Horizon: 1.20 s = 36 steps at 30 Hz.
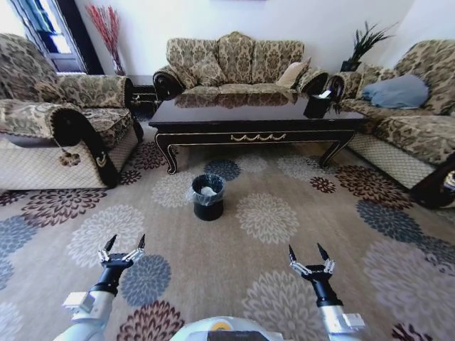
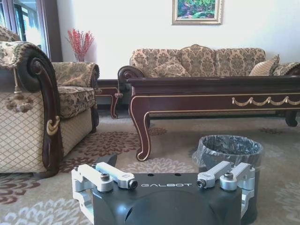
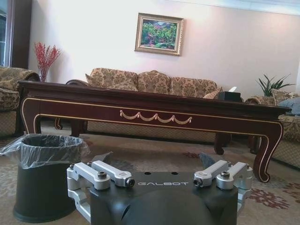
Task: Move to the front of the table and pick up the trash from the floor, then place it into the trash bin.
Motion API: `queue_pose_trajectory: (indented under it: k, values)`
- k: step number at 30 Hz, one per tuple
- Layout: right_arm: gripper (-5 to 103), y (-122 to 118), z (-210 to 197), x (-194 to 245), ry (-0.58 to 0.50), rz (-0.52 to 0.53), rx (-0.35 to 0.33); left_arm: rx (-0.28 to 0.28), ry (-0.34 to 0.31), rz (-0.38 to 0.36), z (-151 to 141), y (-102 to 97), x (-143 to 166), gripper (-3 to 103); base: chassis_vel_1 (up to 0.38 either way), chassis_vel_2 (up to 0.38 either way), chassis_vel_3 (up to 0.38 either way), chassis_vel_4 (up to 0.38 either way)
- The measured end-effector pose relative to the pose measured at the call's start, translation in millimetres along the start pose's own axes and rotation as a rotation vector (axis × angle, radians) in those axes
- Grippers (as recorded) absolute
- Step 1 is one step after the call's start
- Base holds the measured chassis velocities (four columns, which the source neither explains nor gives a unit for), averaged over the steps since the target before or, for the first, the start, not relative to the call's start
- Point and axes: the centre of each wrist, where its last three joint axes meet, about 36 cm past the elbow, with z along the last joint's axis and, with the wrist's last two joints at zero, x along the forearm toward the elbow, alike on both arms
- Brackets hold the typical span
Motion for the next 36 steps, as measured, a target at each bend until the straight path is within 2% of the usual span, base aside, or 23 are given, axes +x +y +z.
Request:
queue_pose_trajectory:
  k: [36]
  values:
    - [100,0.0,0.0,0.0,0.000,0.000,0.000,0.000,0.000,0.000,0.0,0.0,0.0,100,0.167,-0.167,-0.163,0.171]
